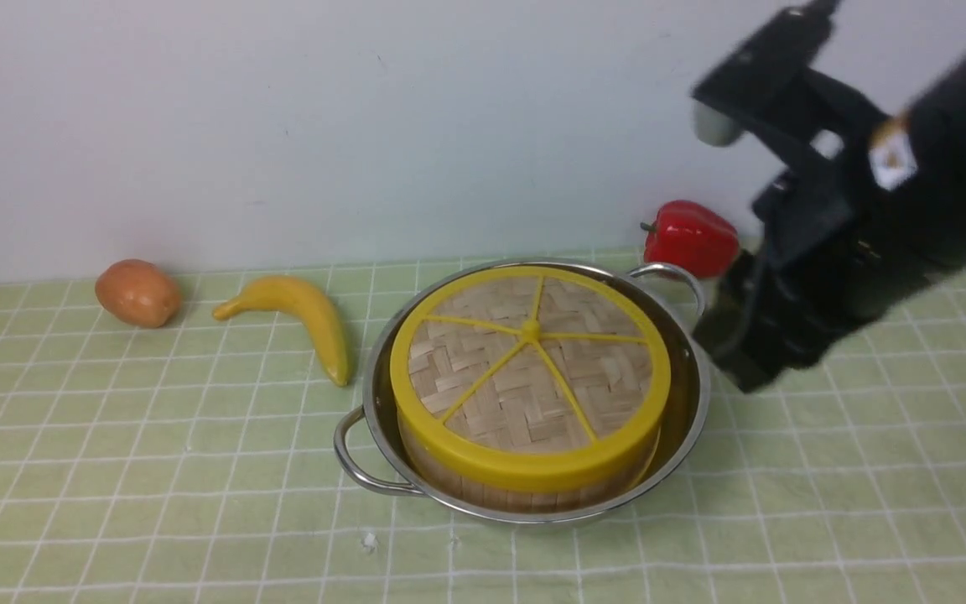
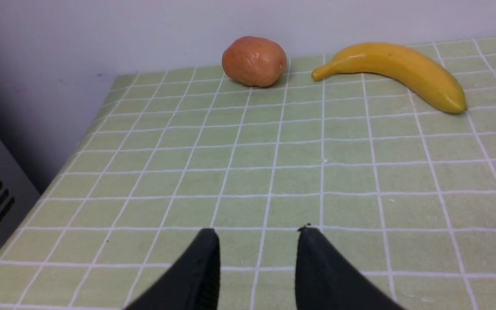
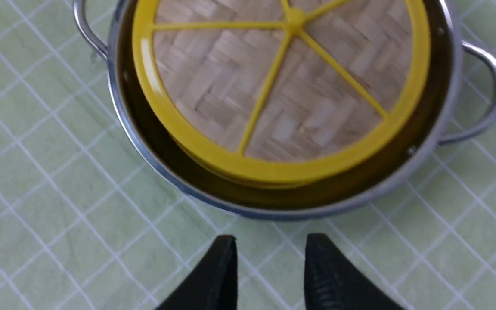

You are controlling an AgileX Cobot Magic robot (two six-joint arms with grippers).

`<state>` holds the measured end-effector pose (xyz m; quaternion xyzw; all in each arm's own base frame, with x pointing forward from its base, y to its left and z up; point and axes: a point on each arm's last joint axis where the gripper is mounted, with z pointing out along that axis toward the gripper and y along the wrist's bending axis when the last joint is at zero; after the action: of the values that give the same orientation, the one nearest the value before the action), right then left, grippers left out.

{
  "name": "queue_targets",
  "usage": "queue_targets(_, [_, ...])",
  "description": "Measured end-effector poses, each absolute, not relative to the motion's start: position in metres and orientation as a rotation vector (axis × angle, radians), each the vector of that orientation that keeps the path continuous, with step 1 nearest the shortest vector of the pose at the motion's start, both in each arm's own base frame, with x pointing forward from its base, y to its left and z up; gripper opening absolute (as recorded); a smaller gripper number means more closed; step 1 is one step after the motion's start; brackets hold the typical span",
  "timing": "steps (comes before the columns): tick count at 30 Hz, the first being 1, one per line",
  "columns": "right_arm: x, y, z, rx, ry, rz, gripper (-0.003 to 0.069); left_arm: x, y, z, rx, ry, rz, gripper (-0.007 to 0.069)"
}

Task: Place the steamer in the pot on the green tablecloth, and put the lid on the steamer.

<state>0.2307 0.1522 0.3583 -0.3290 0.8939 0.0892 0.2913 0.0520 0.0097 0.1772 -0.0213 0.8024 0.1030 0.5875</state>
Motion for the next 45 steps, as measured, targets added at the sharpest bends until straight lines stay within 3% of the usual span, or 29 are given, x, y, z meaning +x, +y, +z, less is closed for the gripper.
queue_targets(8, [0.131,0.059,0.314,-0.415,2.016,0.276,0.0239,0.052,0.01,0.177,-0.05,1.87,0.24,0.0243])
queue_targets(15, [0.078,0.019,0.255,-0.151,1.695,0.225,0.0239,0.052,0.01,0.177,-0.05,1.87,0.24,0.0243])
queue_targets(23, [0.057,0.009,0.2,-0.072,1.625,0.163,0.0239,0.052,0.01,0.177,-0.05,1.87,0.24,0.0243])
queue_targets(32, [0.056,0.006,0.189,-0.097,1.729,0.08,0.0239,0.052,0.01,0.177,-0.05,1.87,0.24,0.0243])
queue_targets(45, [0.056,0.005,0.188,-0.048,1.744,0.119,0.0239,0.052,0.01,0.177,-0.05,1.87,0.24,0.0243])
